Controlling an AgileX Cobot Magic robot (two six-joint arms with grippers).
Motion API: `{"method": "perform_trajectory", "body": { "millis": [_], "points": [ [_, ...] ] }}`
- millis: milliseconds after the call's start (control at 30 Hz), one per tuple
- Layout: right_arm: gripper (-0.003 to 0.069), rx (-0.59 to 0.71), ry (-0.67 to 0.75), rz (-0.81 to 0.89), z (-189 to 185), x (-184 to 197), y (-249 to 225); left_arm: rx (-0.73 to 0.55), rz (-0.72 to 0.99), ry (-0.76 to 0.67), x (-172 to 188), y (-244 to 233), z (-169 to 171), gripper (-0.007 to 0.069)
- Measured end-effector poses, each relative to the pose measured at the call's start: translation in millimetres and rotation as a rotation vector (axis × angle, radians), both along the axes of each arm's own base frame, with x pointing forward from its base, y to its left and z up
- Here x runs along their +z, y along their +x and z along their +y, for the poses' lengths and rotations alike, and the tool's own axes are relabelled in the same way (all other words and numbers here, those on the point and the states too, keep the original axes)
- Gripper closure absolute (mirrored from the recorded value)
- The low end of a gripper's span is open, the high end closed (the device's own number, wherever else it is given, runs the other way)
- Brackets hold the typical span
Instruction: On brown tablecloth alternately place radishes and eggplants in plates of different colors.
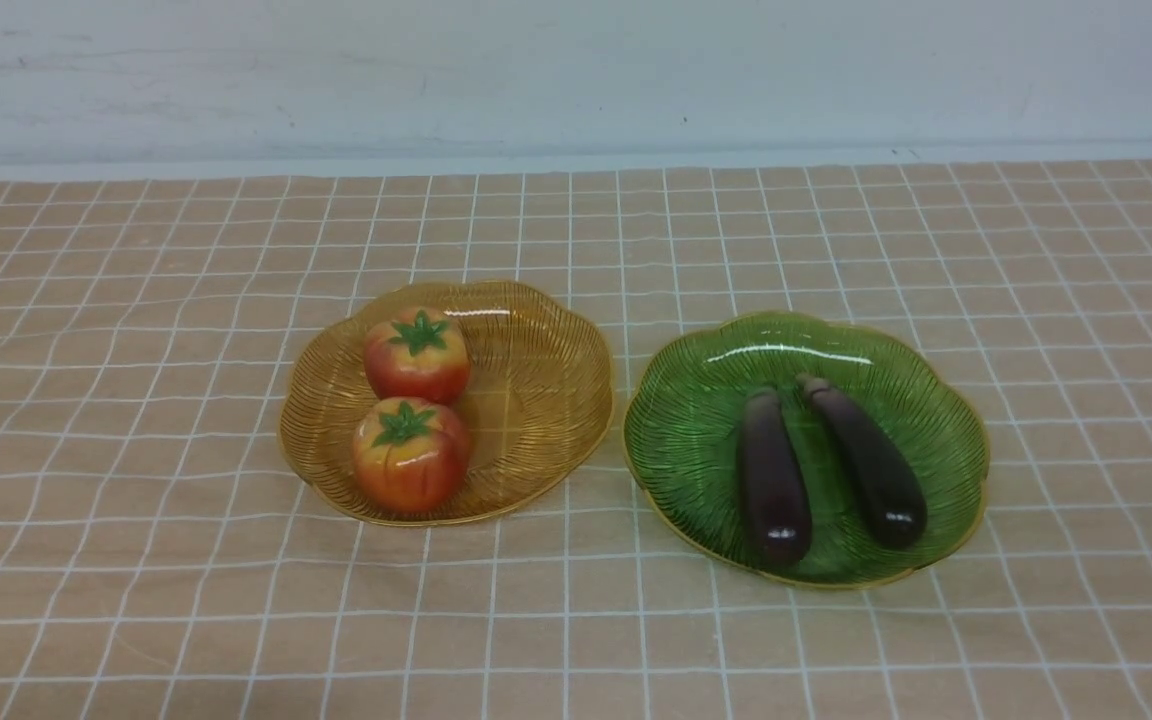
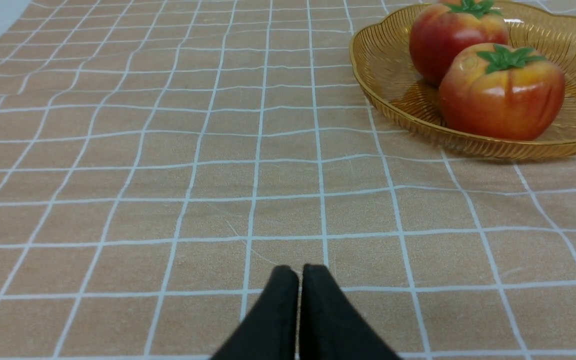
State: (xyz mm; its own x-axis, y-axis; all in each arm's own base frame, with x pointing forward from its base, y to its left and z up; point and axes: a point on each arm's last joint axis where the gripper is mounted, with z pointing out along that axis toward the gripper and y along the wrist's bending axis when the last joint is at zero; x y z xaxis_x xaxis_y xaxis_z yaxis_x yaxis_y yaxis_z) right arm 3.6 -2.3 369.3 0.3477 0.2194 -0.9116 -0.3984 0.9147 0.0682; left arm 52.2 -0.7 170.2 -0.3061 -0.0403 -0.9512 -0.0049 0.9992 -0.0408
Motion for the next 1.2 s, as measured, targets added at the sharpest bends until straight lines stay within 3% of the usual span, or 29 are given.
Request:
{"method": "perform_trajectory", "body": {
  "millis": [467, 733, 1033, 1200],
  "points": [
    [0.0674, -0.069, -0.019, 0.07, 2, -15, 7, 0.0, 0.0, -0.001, 0, 0, 0, 0.0629],
    [0.0674, -0.276, -0.034, 0.295, 4, -78, 36, 0.0, 0.0, -0.001, 0, 0, 0, 0.0629],
    [0.0674, -0.472, -0.033, 0.602, -5, -179, 52, 0.0, -0.001, -0.001, 0, 0, 0, 0.0629],
    [0.0674, -0.482, -0.067, 0.633, -6, -190, 51, 0.0, -0.003, -0.001, 0, 0, 0, 0.0629]
  ]
}}
